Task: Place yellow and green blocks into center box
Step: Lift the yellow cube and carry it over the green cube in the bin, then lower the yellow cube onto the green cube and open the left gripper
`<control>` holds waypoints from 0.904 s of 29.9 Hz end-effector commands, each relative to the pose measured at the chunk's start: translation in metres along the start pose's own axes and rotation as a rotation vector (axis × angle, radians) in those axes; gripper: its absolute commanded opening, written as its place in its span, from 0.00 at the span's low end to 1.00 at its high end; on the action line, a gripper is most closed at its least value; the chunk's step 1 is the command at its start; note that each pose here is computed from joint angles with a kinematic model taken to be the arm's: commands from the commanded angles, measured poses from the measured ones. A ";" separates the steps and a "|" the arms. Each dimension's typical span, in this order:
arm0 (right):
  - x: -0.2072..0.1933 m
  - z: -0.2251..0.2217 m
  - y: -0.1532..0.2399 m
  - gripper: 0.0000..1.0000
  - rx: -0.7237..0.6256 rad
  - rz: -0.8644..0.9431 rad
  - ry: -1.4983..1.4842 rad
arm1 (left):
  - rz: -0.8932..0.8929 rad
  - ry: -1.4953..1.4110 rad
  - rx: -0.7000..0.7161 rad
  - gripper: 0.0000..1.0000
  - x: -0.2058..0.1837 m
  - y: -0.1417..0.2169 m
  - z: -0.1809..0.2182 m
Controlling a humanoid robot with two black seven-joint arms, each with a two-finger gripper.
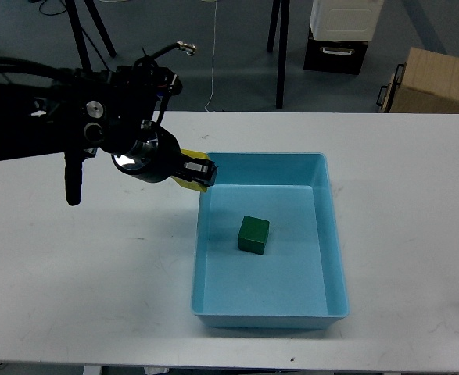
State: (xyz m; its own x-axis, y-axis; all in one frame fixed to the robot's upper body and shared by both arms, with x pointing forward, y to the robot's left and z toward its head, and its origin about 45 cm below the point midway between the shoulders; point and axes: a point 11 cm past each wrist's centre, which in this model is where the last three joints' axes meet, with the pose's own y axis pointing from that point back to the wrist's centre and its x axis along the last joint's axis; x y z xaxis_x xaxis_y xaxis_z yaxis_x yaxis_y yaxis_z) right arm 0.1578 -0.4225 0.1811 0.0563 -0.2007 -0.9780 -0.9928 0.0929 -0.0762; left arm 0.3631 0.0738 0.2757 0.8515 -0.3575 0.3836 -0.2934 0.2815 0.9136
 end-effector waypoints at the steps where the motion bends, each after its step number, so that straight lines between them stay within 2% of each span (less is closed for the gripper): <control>1: 0.000 0.001 0.000 0.99 -0.005 0.001 0.001 | -0.018 -0.055 -0.017 0.00 -0.002 -0.012 0.027; 10: -0.001 -0.002 0.000 0.99 -0.002 0.002 0.014 | -0.069 -0.113 -0.034 0.00 -0.017 -0.044 0.063; 20: 0.001 -0.003 0.001 0.99 0.001 0.008 0.014 | -0.081 -0.058 0.017 0.07 -0.019 -0.065 0.041; 26: 0.004 -0.004 0.002 0.99 0.004 0.016 0.015 | -0.084 -0.051 0.007 0.26 -0.020 -0.066 0.041; 27: 0.004 -0.004 0.002 0.99 0.004 0.016 0.015 | -0.084 -0.051 0.005 0.34 -0.020 -0.066 0.041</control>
State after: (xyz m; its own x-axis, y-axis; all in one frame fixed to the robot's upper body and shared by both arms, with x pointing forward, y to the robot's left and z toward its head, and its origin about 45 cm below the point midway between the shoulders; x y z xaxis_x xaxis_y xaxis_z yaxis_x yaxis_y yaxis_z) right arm 0.1555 -0.4266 0.1787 0.0408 -0.2135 -0.9761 -0.9931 0.0991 -0.0631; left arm 0.3475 0.0263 0.2135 0.8480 -0.4276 0.3131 -0.2279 0.2391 0.9439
